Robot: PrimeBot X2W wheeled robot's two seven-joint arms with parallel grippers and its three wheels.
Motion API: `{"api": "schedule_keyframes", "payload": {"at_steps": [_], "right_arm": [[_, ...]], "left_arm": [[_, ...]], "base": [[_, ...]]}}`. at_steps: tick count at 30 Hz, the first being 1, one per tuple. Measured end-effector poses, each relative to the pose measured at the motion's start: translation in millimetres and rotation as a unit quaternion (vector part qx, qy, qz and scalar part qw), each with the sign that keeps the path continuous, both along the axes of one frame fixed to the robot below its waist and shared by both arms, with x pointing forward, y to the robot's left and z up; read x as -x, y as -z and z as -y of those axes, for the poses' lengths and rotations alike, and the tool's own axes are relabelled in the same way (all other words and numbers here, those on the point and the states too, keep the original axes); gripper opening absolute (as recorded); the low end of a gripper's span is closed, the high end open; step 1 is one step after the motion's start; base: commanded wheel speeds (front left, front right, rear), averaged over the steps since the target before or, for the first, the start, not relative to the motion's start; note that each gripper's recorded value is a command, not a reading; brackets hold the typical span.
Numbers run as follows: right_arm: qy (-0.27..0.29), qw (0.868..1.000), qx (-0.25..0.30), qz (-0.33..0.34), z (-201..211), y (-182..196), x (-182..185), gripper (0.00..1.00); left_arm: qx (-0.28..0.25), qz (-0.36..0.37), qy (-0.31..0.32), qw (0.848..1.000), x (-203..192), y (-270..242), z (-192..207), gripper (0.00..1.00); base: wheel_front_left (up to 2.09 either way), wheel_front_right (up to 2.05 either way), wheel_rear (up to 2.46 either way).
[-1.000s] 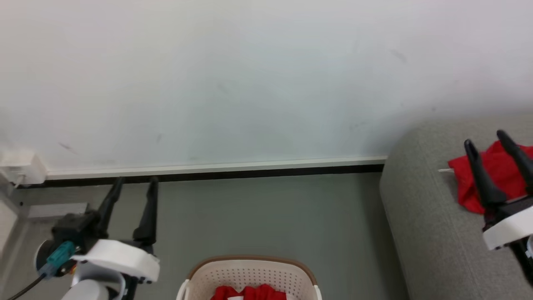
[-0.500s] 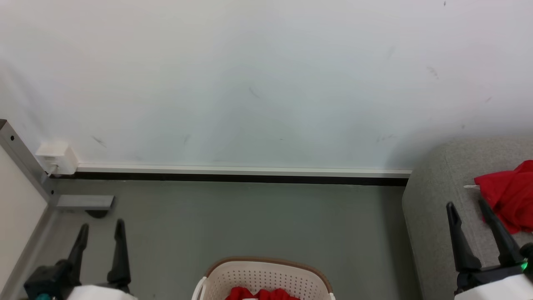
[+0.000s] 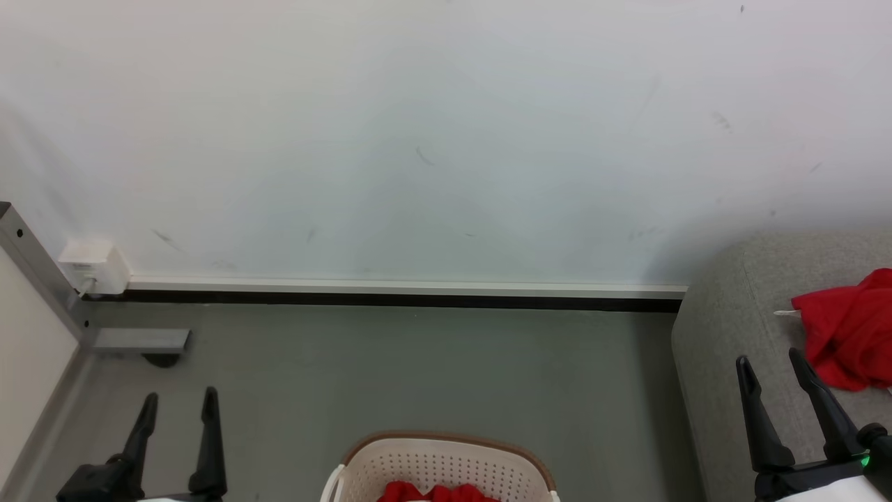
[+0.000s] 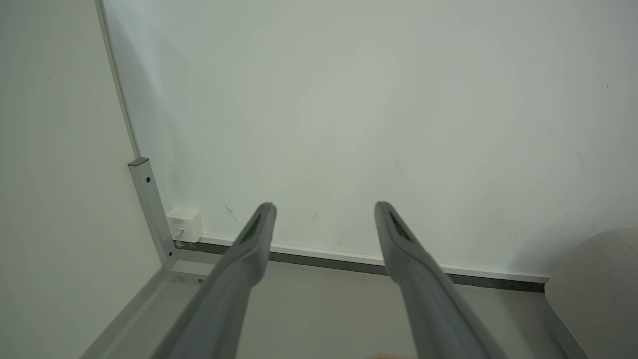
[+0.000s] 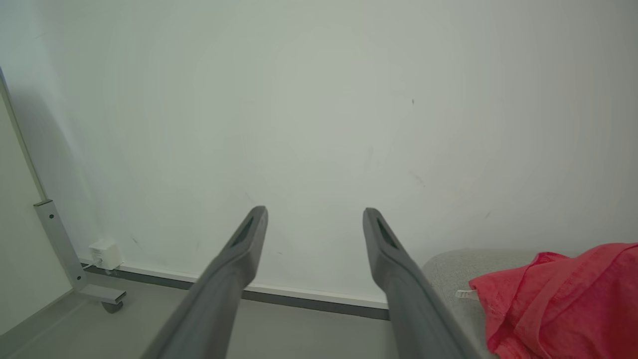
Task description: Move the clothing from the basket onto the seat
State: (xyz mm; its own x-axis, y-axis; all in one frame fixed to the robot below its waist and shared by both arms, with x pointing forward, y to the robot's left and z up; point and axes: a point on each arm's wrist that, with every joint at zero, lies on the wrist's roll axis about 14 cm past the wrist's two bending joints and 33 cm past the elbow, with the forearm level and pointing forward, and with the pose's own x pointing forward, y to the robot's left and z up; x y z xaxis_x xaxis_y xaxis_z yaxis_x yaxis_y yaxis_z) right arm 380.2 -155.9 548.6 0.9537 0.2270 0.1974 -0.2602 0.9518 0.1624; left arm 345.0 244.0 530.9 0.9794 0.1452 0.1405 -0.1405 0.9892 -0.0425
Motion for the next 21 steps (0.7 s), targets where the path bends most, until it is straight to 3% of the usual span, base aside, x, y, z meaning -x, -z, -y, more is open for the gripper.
{"api": "schedule_keyframes", "payload": {"at_steps": [21], "right_arm": [[0.02, 1.0, 0.003, -0.02, 16, 14, -3, 1.0]], "left_arm": [[-0.001, -0.021, 0.069, 0.997, -37, 16, 39, 1.0]], "base": [[0.0, 0.0, 0.0]]}}
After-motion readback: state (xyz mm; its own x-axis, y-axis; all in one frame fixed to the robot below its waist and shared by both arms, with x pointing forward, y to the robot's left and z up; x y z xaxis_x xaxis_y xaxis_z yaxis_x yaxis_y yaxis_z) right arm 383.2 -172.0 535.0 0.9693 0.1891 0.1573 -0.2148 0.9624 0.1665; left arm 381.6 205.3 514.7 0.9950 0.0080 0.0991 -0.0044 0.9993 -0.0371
